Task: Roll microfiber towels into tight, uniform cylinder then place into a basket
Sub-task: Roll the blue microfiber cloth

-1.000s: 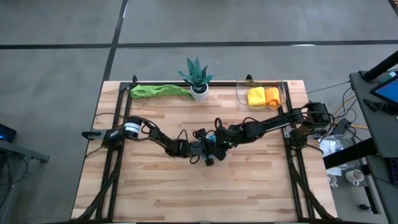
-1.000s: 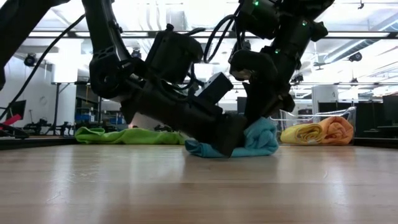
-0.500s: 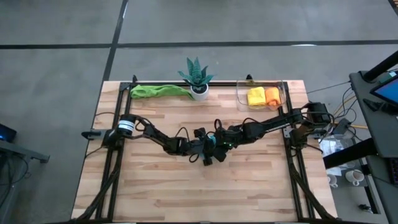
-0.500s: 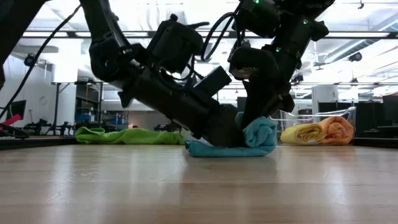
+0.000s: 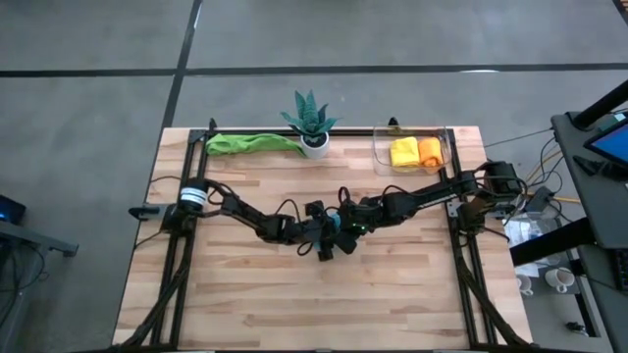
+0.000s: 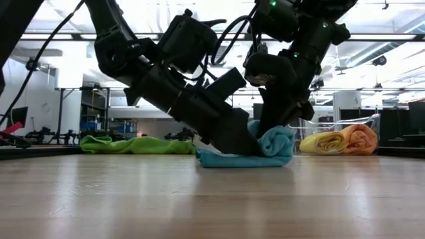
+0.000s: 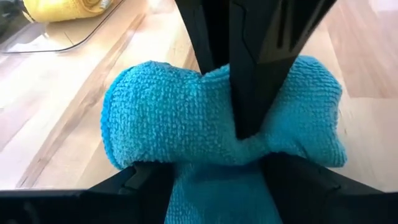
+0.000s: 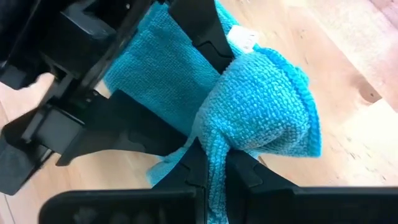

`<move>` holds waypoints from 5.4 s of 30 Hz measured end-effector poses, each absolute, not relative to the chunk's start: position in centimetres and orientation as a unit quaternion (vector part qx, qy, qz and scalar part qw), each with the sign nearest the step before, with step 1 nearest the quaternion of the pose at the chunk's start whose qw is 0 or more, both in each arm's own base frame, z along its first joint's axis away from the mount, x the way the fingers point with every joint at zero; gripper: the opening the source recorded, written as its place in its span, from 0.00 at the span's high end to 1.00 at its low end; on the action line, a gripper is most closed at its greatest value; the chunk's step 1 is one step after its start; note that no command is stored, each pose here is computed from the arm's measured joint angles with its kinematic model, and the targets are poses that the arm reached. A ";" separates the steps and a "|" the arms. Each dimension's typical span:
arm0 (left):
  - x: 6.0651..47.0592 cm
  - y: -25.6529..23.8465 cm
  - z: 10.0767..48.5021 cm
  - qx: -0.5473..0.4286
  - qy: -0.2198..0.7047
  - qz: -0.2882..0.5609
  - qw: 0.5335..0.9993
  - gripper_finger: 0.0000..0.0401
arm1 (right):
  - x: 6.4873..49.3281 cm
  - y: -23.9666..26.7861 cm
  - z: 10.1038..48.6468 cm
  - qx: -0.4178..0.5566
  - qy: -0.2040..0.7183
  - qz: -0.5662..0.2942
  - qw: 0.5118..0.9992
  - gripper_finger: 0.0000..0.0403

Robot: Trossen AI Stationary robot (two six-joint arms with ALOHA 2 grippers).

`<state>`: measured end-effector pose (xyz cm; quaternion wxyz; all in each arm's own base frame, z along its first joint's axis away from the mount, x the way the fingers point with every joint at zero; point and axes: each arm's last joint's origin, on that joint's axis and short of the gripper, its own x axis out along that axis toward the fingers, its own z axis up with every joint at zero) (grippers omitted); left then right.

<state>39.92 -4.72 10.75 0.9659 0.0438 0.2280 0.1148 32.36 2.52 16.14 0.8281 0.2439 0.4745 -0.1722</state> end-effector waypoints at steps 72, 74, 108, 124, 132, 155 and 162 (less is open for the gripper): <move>34.9 -4.7 10.0 0.007 0.259 0.155 0.953 1.00 | 34.9 1.8 16.1 0.108 0.594 -0.274 0.749 0.97; 35.1 -4.8 9.9 0.006 0.258 0.153 0.954 1.00 | 35.2 1.7 16.0 0.097 0.605 -0.278 0.740 0.97; 34.6 -4.0 9.8 0.053 0.269 0.179 0.945 1.00 | 38.6 2.8 17.0 0.112 0.570 -0.195 0.790 0.56; 34.4 -4.0 9.5 0.059 0.286 0.179 0.939 1.00 | 38.9 3.1 18.0 0.083 0.564 -0.165 0.805 0.59; 34.4 -4.0 9.6 0.059 0.285 0.179 0.940 1.00 | 39.1 3.8 18.4 0.043 0.553 -0.127 0.822 0.59; 33.9 -4.0 9.6 0.083 0.290 0.207 0.931 1.00 | 39.0 3.9 18.9 -0.041 0.550 -0.073 0.831 0.59; 33.0 -4.7 11.4 0.099 0.305 0.193 0.927 1.00 | 38.8 4.0 18.9 -0.038 0.547 -0.074 0.833 0.59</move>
